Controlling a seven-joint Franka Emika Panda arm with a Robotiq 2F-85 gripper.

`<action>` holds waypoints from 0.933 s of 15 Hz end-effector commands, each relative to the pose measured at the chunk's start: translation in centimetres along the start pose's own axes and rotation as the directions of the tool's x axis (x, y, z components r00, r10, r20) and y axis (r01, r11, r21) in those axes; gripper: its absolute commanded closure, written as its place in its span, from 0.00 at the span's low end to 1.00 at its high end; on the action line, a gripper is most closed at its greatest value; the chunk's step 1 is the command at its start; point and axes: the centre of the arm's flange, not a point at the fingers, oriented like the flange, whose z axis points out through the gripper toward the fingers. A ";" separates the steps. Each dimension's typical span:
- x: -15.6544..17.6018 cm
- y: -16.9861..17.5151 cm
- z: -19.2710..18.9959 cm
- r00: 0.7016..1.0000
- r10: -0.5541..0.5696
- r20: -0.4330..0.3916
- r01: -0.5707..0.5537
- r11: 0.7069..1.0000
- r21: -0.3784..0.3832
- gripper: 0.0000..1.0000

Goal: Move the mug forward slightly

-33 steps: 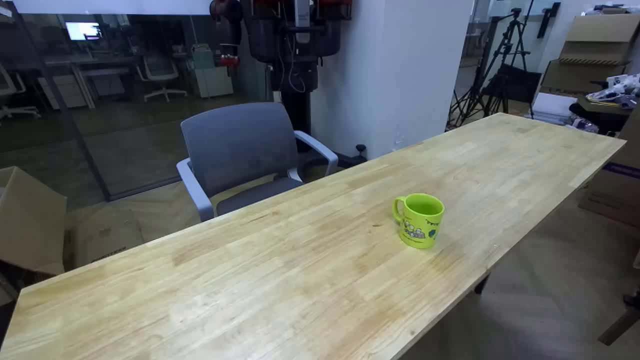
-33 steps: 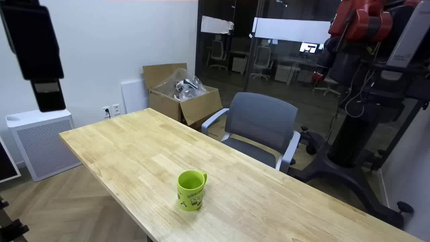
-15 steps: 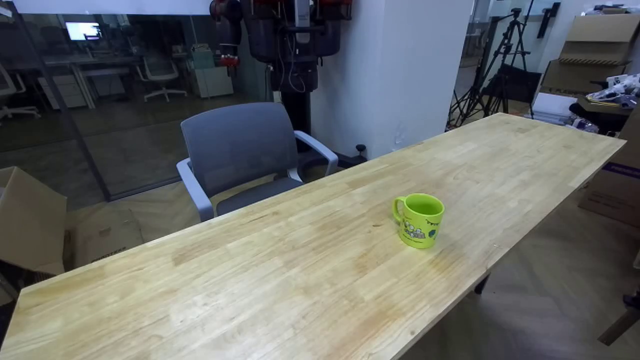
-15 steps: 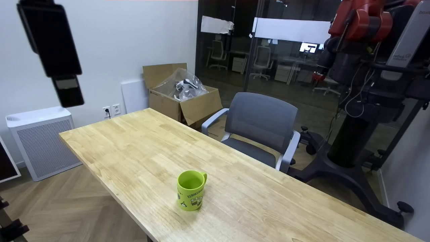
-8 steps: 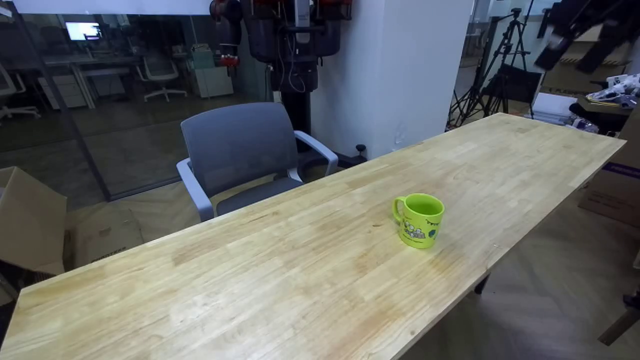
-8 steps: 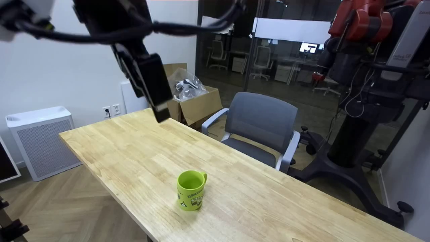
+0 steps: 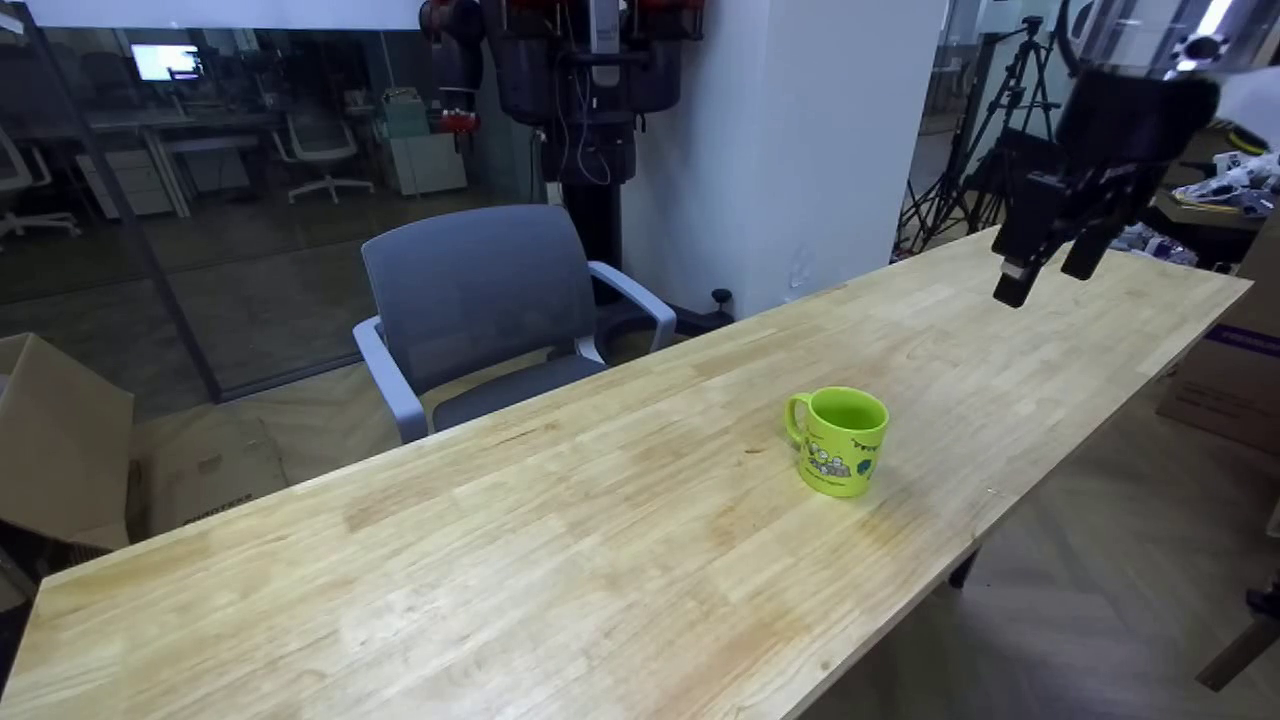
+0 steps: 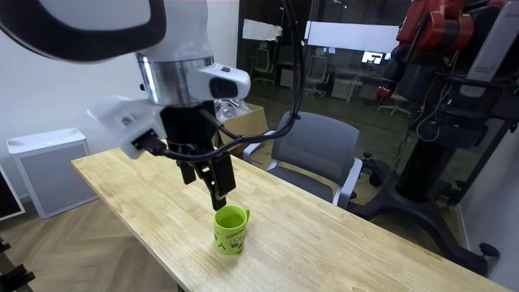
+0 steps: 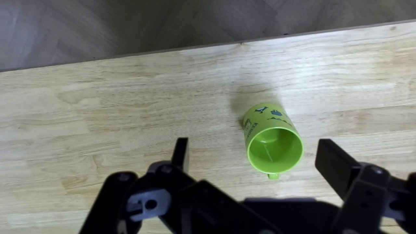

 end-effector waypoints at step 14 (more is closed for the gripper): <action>10.1 1.5 9.0 0.992 -0.044 0.114 0.043 0.999 0.015 0.00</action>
